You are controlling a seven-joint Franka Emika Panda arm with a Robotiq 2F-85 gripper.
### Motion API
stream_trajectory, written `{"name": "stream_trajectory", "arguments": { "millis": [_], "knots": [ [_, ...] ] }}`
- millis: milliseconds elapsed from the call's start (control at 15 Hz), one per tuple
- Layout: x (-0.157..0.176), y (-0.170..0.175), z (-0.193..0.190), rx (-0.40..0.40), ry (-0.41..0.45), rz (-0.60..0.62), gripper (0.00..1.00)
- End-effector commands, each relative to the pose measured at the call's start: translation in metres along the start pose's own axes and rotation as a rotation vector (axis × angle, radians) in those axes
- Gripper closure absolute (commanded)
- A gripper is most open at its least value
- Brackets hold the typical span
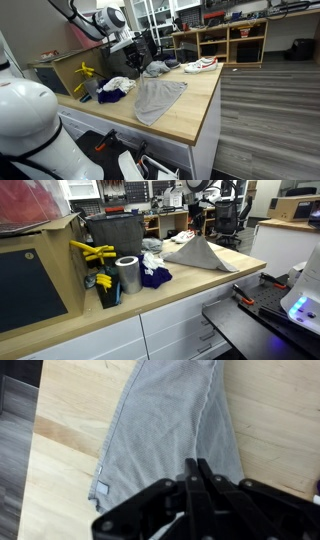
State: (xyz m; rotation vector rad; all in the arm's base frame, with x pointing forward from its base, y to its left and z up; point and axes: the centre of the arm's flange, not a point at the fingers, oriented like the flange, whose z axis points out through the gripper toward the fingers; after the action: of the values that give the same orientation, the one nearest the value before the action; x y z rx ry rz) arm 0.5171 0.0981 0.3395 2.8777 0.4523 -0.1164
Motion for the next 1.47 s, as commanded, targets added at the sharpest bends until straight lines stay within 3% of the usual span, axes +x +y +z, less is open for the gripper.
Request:
{"name": "stream_trajectory", "arguments": {
  "millis": [0,333,1000,1400],
  "knots": [
    [0.0,0.018,-0.009,-0.025,-0.012,0.048,0.99],
    [0.0,0.024,-0.002,-0.006,-0.001,0.06,0.95],
    [0.003,0.02,0.002,-0.007,-0.003,0.061,0.99],
    [0.018,0.035,0.014,-0.02,0.024,0.078,0.99]
  ]
}}
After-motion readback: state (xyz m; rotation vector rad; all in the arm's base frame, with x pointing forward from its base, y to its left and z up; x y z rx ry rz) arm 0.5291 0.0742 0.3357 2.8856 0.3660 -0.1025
